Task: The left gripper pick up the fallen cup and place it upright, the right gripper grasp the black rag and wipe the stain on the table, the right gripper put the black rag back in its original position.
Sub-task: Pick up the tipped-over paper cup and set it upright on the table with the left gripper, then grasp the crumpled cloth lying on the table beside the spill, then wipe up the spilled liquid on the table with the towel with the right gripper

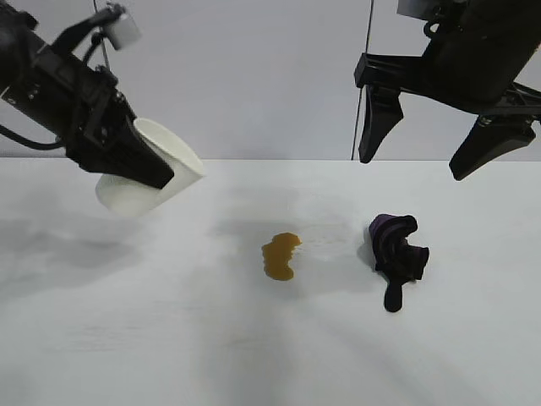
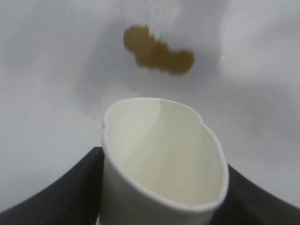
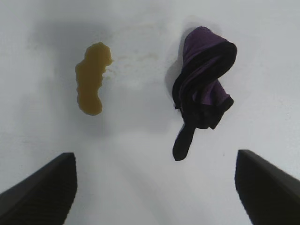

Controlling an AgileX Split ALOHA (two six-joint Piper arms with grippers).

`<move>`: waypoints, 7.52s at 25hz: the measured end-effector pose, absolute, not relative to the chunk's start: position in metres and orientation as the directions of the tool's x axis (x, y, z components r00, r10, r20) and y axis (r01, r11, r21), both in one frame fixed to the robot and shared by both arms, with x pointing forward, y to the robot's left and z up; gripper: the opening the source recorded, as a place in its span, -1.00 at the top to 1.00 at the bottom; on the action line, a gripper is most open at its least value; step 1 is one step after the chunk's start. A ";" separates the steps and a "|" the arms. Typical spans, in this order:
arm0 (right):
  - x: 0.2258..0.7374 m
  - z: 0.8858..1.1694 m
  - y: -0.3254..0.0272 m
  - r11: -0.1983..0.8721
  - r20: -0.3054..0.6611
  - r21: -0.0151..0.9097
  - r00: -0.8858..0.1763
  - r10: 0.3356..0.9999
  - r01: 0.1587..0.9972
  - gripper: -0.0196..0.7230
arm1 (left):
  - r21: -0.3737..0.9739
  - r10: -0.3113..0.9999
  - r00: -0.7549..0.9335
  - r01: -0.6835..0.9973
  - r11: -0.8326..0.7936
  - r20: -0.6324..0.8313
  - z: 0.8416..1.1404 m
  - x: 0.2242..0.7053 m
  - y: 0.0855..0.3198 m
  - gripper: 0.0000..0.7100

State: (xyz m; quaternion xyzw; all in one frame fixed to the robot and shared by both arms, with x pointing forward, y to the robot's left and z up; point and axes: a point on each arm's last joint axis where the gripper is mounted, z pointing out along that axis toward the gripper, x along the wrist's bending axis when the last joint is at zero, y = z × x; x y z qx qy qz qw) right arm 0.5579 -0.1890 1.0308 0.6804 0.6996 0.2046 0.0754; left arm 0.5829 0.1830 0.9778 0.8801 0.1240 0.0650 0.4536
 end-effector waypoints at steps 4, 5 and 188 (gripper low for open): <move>0.558 1.031 -0.189 -0.007 0.172 0.389 -0.065 0.983 0.921 -0.76 | 0.933 0.299 0.954 0.088 -0.350 0.022 0.964 0.573 0.196 -0.13; 0.558 1.031 -0.189 -0.007 0.172 0.389 -0.065 0.983 0.921 -0.76 | 0.948 0.298 0.953 0.056 -0.314 0.042 0.959 0.571 0.197 -0.13; 0.591 0.953 -0.198 -0.091 0.101 0.314 0.062 0.993 0.945 -0.70 | 0.363 0.861 0.266 0.926 -0.103 -0.433 0.990 0.567 0.184 -0.94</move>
